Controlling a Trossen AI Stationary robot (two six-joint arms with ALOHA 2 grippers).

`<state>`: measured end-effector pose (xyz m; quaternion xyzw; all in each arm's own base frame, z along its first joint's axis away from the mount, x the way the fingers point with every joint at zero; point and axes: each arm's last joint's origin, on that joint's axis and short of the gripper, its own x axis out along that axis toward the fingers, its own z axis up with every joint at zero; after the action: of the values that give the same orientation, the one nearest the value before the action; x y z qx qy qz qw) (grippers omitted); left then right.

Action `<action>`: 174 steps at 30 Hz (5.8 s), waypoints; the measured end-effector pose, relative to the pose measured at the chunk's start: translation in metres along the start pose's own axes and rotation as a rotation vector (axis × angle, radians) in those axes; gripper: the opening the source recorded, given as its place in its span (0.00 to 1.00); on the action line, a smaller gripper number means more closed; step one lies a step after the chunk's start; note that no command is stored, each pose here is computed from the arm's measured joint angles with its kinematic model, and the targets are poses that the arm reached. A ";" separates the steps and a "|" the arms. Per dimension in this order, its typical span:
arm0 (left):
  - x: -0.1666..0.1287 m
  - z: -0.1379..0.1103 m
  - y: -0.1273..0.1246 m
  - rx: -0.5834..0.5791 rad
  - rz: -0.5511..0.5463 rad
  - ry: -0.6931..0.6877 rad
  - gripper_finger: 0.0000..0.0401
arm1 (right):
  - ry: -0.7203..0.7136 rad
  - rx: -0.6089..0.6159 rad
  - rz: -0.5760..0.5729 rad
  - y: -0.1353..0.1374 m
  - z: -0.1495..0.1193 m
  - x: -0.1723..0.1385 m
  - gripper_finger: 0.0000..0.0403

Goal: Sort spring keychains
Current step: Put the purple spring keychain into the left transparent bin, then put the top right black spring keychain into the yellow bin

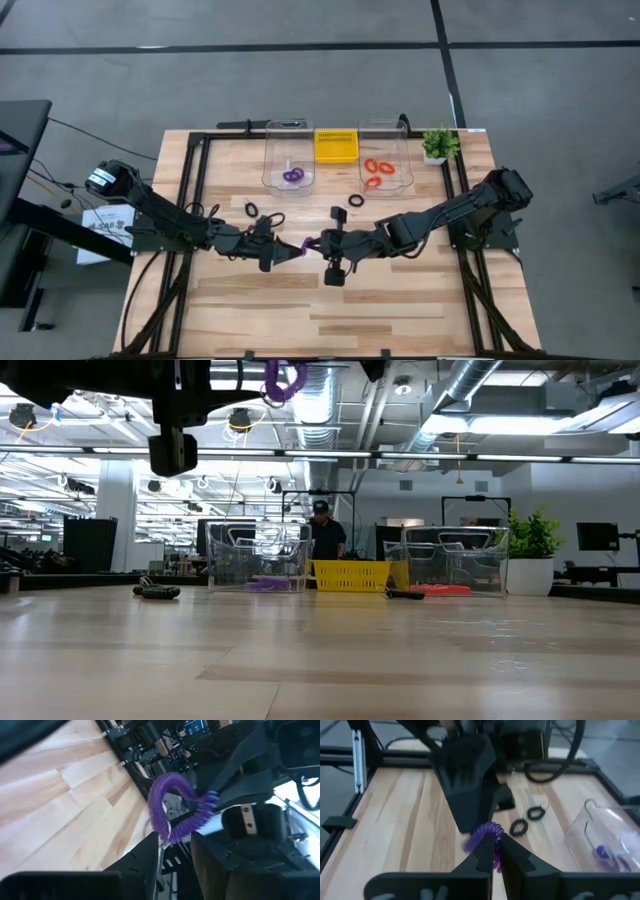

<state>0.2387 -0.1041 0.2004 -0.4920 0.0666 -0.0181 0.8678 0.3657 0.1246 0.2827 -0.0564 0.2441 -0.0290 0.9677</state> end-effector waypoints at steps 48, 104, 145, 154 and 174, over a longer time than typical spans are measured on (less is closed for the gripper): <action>0.000 0.008 -0.011 0.268 -0.138 -0.043 0.28 | 0.065 0.069 0.078 -0.005 -0.013 0.012 0.02; 0.005 0.023 0.002 0.140 0.005 -0.177 0.04 | 0.031 0.097 0.034 -0.005 -0.010 0.011 0.20; -0.027 0.159 0.063 0.564 0.508 -0.518 0.05 | 0.232 0.134 -0.477 -0.080 -0.014 -0.036 0.65; -0.038 0.170 0.097 0.588 0.627 -0.302 0.13 | 0.252 0.186 -0.564 -0.115 -0.015 -0.030 0.65; -0.027 0.150 0.086 0.583 0.473 -0.164 0.35 | 0.264 0.278 -0.453 -0.112 -0.026 0.002 0.65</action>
<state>0.2294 0.0704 0.2055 -0.1952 0.1006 0.2040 0.9540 0.3516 0.0104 0.2734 0.0278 0.3427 -0.2842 0.8950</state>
